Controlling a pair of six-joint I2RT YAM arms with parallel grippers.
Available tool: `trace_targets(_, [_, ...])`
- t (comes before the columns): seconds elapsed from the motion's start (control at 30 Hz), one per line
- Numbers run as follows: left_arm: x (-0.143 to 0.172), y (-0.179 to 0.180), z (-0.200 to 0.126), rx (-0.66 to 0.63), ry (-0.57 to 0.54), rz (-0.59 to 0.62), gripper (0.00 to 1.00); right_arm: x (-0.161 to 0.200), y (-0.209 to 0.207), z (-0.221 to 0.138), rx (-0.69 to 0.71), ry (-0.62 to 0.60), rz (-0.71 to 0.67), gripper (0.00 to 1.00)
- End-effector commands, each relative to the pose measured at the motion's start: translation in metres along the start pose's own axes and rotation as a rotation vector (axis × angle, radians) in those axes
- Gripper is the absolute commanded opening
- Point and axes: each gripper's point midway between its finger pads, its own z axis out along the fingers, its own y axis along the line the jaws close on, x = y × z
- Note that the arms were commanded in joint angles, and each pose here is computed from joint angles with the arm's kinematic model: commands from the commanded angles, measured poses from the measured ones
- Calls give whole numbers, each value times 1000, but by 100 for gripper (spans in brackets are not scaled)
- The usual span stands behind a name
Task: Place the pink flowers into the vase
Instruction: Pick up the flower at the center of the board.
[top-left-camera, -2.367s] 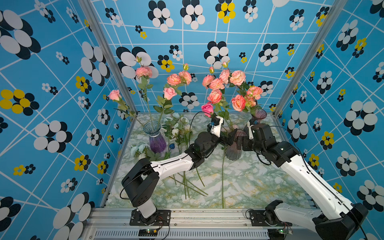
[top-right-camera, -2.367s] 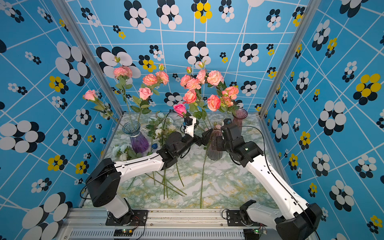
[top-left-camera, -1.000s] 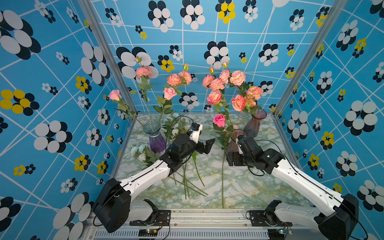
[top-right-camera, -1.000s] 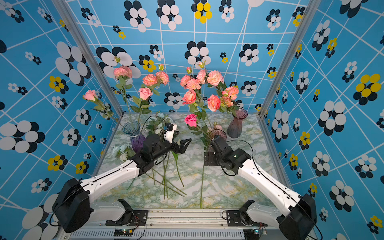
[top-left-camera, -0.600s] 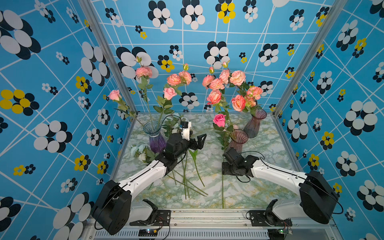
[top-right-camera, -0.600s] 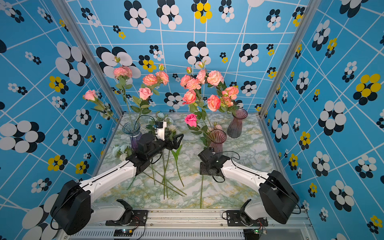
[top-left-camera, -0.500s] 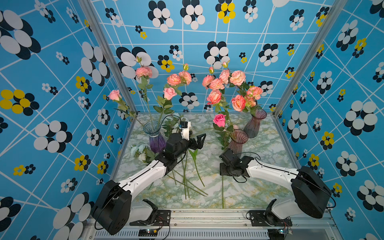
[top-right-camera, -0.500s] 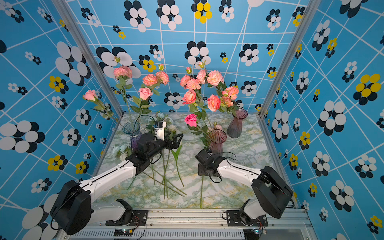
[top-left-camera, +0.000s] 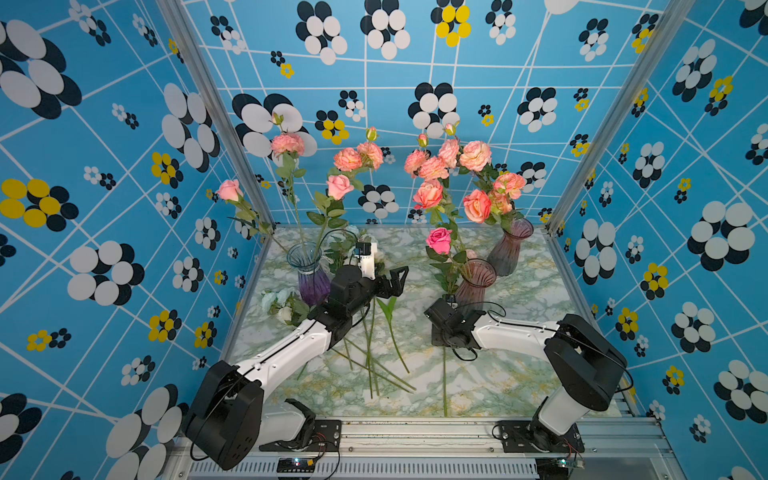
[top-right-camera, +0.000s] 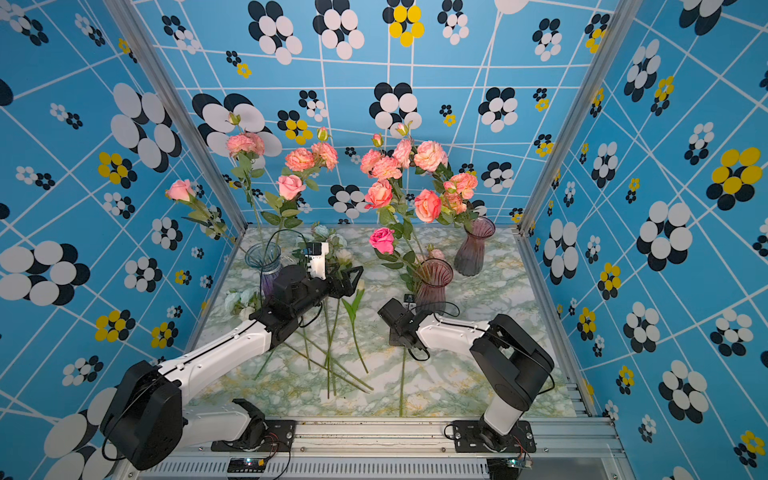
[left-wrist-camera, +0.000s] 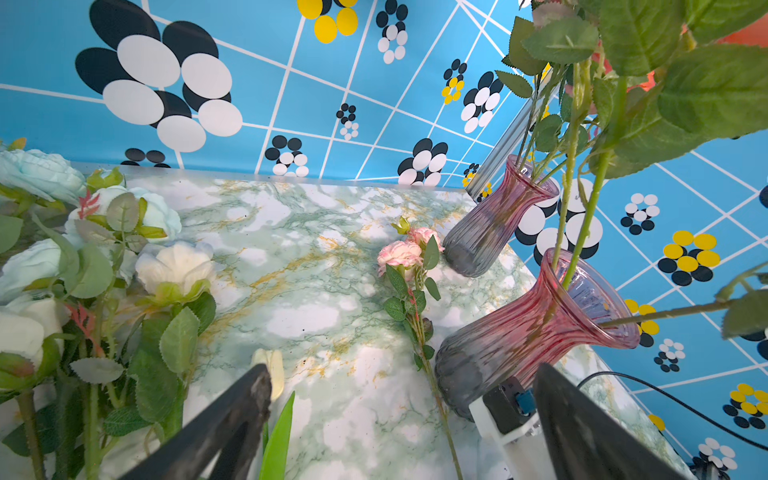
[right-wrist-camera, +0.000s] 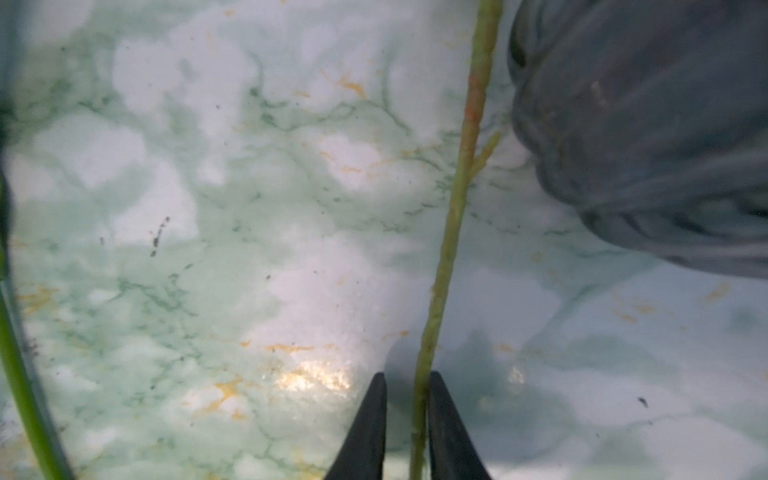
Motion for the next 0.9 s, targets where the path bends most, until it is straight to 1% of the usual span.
trace_targets(0.0, [-4,-3,3,31,9,-44,99,4,-12,3,82,12,-50,8])
trace_targets(0.03, [-2,-2,5,33,19,-54,100,0,-12,0,87,2,-64,3])
trace_targets(0.07, [1,-1,6,33,30,-67,100,-5,-11,-5,89,-10,-82,0])
trace_targets(0.13, [8,2,11,36,64,-107,100,-17,-8,-16,79,-41,-111,0])
trace_targets(0.23, [17,1,19,101,117,-212,100,-33,2,-36,26,-97,-160,0])
trace_targets(0.37, [29,-10,29,200,172,-307,100,-52,17,-64,-60,-164,-208,0])
trace_targets(0.47, [38,-19,40,288,219,-386,97,-64,31,-83,-138,-204,-239,0])
trace_targets(0.57, [41,-27,47,372,230,-457,93,-72,43,-96,-193,-226,-268,0])
trace_targets(0.67, [45,-32,53,414,241,-481,90,-76,51,-104,-223,-236,-292,0])
trace_targets(0.87, [51,-29,63,405,244,-487,84,-73,72,-118,-311,-256,-354,0])
